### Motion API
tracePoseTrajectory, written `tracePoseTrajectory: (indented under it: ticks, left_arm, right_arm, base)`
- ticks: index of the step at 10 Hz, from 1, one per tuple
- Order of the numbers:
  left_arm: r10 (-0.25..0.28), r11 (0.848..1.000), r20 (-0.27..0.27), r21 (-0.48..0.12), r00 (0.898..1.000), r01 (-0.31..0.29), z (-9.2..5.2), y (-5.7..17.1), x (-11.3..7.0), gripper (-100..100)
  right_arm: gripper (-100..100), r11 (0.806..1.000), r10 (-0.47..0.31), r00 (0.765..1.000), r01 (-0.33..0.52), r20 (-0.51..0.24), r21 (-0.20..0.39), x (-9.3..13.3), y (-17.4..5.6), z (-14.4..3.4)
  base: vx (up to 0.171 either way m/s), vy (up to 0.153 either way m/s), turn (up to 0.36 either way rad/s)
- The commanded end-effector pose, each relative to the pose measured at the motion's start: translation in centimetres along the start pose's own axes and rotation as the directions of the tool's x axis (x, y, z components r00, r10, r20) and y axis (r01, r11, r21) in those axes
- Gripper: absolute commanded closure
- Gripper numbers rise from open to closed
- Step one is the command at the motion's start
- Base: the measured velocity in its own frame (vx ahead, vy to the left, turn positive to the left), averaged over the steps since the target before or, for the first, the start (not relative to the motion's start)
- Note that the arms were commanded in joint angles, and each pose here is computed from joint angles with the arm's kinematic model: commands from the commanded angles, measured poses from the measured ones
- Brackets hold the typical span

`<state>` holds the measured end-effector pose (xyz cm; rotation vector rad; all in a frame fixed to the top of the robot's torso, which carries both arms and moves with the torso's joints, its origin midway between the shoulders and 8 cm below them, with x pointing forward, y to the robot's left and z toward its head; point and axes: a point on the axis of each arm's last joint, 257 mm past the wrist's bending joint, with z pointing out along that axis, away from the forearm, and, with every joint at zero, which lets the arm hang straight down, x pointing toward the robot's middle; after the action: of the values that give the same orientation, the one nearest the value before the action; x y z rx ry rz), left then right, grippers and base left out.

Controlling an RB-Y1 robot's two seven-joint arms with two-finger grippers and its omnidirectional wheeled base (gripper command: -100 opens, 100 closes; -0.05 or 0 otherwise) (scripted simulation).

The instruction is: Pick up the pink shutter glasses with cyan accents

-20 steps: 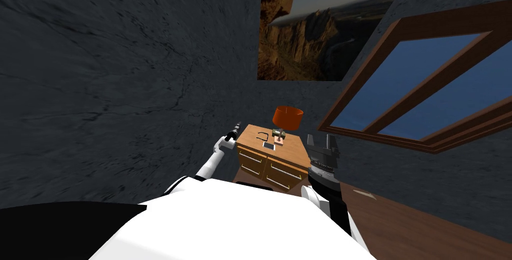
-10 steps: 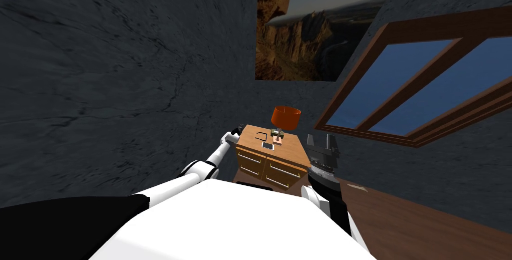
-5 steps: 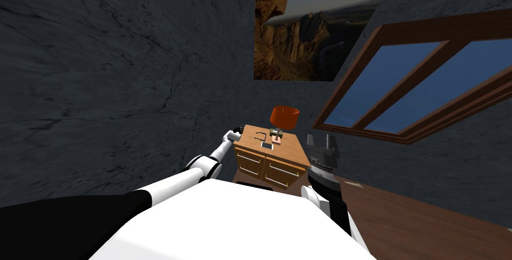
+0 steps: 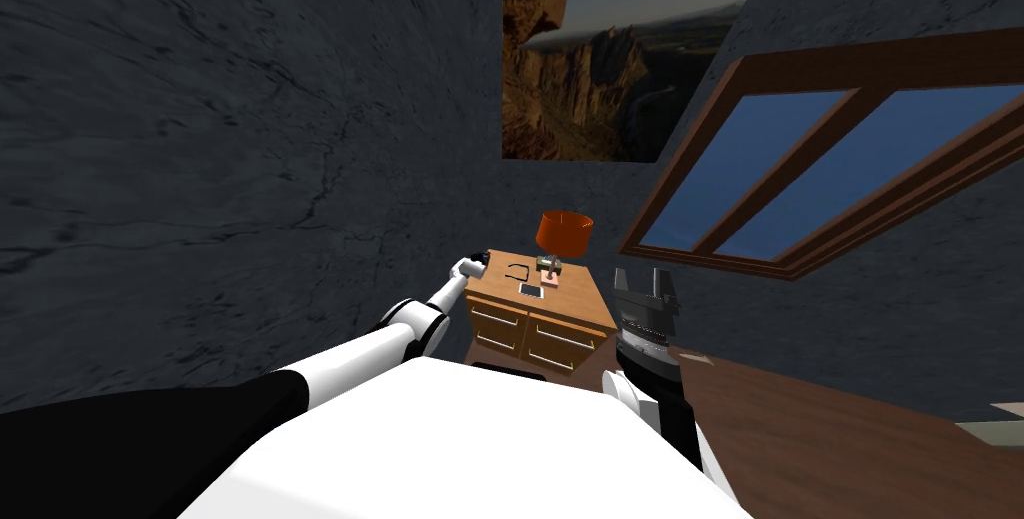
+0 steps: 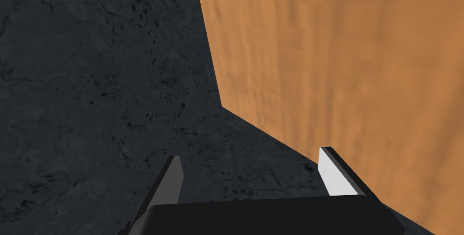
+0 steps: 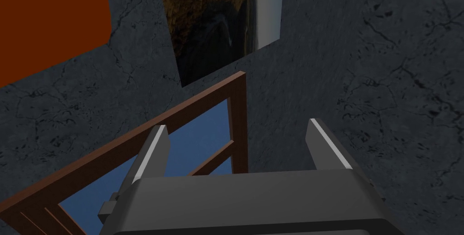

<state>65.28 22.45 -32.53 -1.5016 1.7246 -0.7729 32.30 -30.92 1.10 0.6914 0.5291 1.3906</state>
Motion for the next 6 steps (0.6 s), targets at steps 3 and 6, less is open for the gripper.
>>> tracePoseTrajectory:
  ticks: [3,6]
  left_arm:
    - [-0.017,0.995,-0.02,-0.094,1.0,0.015,0.5,1.1,1.5,-100]
    - [-0.025,0.986,-0.024,-0.164,0.999,0.02,0.8,3.0,2.1,-100]
  right_arm:
    - [0,1.0,0.0,1.0,0.0,0.0,0.0,0.0,0.0,0.0]
    - [0,1.0,0.0,1.0,0.0,0.0,0.0,0.0,0.0,0.0]
  base:
    - [0.011,-0.007,-0.074]
    - [0.011,-0.006,-0.073]
